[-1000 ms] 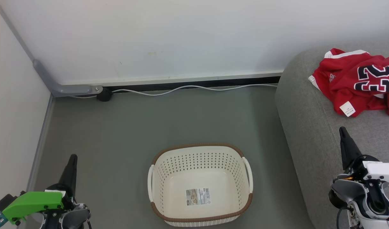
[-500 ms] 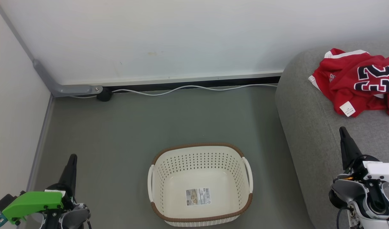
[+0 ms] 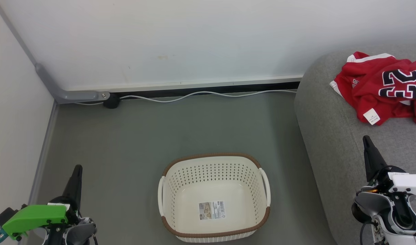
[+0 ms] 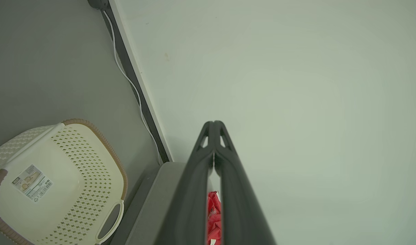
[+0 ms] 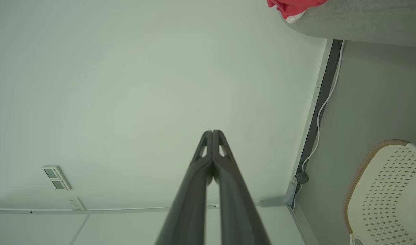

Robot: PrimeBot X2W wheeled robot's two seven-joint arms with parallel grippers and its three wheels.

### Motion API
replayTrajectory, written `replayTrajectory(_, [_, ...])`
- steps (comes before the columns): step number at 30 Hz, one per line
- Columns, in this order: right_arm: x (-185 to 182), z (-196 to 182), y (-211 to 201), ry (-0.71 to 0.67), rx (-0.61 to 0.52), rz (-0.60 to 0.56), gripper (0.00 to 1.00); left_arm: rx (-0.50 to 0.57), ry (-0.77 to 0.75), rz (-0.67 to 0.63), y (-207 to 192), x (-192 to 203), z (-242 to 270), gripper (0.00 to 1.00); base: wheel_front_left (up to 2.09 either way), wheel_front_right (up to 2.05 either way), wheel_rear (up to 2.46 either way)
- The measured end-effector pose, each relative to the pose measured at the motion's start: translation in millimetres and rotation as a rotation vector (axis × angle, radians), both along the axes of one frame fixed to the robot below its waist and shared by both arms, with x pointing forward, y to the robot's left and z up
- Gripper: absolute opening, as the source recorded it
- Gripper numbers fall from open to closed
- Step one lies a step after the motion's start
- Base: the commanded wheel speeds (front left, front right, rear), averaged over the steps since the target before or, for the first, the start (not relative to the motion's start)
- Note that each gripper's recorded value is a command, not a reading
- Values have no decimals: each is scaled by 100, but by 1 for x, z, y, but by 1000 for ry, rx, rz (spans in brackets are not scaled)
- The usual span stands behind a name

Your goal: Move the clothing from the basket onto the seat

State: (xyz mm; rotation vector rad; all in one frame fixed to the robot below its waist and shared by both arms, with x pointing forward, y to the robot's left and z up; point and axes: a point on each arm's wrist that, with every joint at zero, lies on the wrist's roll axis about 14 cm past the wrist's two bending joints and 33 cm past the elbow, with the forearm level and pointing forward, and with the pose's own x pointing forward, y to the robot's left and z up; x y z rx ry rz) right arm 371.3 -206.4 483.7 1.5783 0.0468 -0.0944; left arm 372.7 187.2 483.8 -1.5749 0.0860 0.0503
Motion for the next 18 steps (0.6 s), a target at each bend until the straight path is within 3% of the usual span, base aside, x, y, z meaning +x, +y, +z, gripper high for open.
replayTrajectory(18, [0, 0, 0, 0, 1, 0, 0, 0, -1, 0, 0, 0, 0, 0, 0, 0, 0])
